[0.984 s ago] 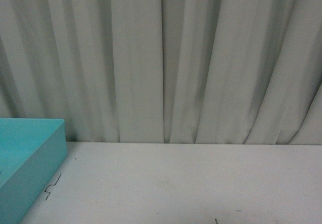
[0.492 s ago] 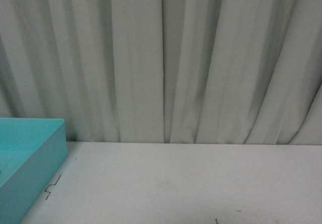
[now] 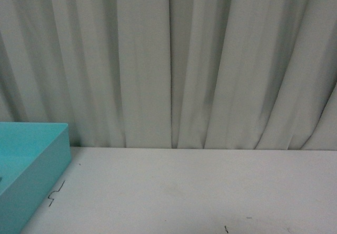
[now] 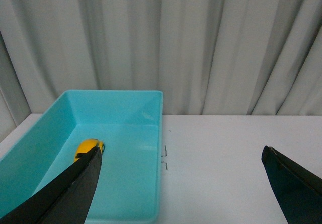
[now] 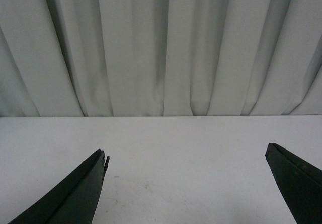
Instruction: Wind up and store yellow beetle toy
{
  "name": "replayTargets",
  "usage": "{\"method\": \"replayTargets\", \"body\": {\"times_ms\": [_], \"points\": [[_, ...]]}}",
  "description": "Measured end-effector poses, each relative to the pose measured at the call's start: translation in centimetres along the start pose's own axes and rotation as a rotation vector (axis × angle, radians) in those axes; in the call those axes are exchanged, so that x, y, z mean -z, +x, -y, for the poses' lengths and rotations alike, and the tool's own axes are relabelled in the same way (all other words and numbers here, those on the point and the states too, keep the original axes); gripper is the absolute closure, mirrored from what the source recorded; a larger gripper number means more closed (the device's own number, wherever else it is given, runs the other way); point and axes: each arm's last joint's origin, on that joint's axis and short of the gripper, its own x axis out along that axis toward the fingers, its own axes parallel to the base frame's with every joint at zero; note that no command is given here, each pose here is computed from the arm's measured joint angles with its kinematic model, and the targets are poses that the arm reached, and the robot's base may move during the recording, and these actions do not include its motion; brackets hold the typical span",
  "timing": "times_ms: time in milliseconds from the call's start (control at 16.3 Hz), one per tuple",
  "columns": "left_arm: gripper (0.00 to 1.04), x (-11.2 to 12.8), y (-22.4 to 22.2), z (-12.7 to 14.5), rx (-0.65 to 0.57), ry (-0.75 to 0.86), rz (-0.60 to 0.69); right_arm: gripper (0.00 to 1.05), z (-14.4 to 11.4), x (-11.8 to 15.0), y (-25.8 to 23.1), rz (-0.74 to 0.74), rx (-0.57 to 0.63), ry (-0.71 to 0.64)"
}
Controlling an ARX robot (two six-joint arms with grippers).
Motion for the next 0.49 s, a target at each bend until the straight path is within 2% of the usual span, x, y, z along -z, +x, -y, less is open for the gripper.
{"method": "replayTargets", "body": {"times_ms": [492], "points": [[0.07,0.00,0.00,0.00,0.000,0.000,0.000,0.07,0.00,0.00,0.00,0.000,0.000,0.000]]}}
